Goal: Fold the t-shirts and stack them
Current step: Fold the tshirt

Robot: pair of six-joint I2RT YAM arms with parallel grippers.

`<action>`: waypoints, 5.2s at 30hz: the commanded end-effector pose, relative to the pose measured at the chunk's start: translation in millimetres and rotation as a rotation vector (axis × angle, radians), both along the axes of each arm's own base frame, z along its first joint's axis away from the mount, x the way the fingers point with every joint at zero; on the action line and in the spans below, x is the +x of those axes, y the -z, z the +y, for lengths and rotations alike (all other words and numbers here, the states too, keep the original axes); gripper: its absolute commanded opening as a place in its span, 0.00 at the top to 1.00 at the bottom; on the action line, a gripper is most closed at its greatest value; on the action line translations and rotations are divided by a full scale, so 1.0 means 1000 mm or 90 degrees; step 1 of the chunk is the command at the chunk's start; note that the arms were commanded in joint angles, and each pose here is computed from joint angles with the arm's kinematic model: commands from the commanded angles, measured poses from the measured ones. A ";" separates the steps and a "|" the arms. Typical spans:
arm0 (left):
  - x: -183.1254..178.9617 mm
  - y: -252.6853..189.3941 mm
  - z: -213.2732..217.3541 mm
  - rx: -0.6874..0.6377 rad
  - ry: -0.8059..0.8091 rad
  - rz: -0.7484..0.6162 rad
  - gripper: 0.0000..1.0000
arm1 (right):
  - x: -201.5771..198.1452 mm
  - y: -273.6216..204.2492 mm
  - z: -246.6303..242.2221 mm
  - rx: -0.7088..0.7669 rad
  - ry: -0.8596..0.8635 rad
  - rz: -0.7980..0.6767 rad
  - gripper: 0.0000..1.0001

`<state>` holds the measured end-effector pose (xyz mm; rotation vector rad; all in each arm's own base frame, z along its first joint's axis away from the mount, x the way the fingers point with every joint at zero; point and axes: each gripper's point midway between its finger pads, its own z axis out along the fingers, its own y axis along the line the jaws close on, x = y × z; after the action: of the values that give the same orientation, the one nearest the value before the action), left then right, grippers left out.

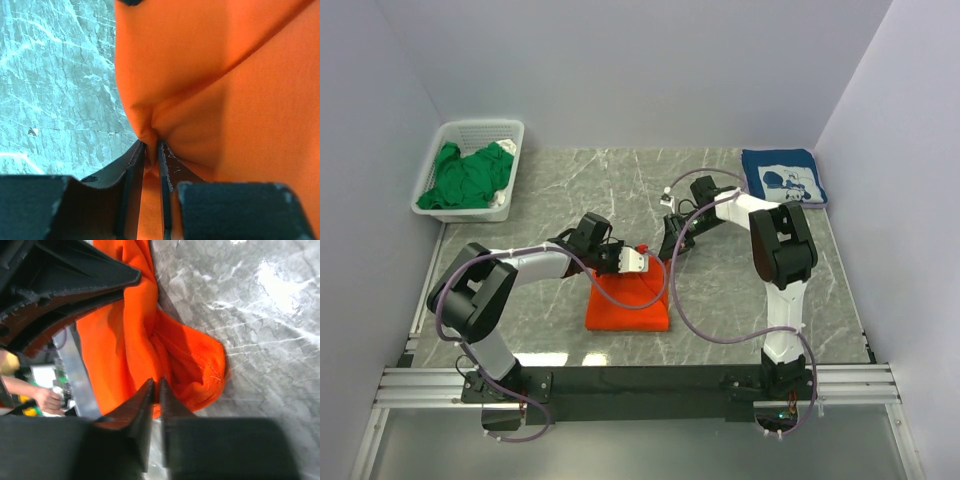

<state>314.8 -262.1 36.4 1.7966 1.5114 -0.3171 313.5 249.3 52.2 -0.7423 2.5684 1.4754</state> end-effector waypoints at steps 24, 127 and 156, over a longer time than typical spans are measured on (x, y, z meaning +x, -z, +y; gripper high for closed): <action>0.045 -0.070 0.032 -0.102 -0.121 0.109 0.65 | 0.057 0.020 -0.024 -0.156 0.075 -0.121 1.00; 0.001 -0.102 0.007 -0.481 -0.445 0.781 0.60 | 0.002 -0.089 0.050 0.089 0.156 -0.060 0.52; -0.065 -0.065 0.008 -0.387 -0.387 0.827 0.60 | -0.058 -0.044 0.066 0.078 0.056 0.019 0.57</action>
<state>253.2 -256.4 133.6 0.5527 2.2059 -1.5744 260.2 313.6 126.4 -0.6367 2.3812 1.5729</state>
